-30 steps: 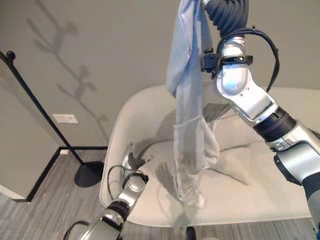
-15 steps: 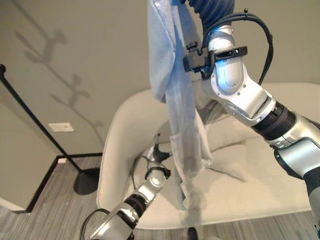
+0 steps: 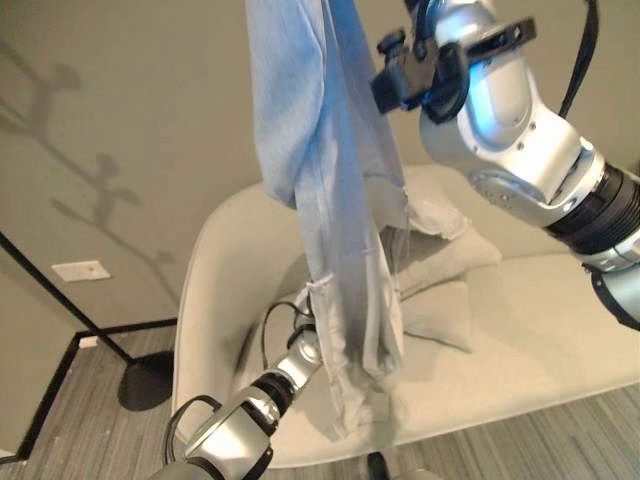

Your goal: Hang the clothes on the sofa on the clothes rack.

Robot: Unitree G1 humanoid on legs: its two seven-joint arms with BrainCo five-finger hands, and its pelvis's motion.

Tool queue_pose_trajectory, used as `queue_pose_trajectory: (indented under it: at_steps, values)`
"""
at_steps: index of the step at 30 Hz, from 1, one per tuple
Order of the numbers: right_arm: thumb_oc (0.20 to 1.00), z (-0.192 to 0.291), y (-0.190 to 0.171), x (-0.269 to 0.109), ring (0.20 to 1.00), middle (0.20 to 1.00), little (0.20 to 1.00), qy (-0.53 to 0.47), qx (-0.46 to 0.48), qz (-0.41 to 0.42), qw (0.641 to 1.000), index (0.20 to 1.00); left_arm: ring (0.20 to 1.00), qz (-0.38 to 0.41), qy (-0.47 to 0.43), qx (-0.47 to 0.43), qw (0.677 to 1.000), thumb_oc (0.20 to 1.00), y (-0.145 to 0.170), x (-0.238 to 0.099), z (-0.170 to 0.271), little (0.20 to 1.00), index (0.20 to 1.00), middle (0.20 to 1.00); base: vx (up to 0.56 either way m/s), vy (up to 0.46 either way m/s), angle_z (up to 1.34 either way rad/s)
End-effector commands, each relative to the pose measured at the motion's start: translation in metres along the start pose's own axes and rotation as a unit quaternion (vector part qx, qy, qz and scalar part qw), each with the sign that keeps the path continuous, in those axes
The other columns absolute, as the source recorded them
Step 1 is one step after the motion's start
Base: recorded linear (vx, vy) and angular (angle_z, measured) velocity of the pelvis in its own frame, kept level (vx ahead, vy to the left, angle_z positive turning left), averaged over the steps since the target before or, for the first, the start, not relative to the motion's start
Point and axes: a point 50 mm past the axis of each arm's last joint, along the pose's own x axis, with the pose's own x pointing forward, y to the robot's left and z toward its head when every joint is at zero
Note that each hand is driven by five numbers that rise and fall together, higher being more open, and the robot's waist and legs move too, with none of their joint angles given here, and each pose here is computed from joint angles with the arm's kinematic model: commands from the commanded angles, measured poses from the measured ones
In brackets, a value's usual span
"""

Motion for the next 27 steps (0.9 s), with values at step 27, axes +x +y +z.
queue_pose_trajectory:
  at_steps: [27]
  values:
    - [0.200,0.006,-0.001,0.035,0.200,0.200,0.200,0.010,0.084,-0.040,0.996,0.200,1.000,-0.067,-0.080,-0.114,0.988,1.000,-0.029,0.011,0.089,1.000,1.000,1.000,-0.01,0.005,-0.04]
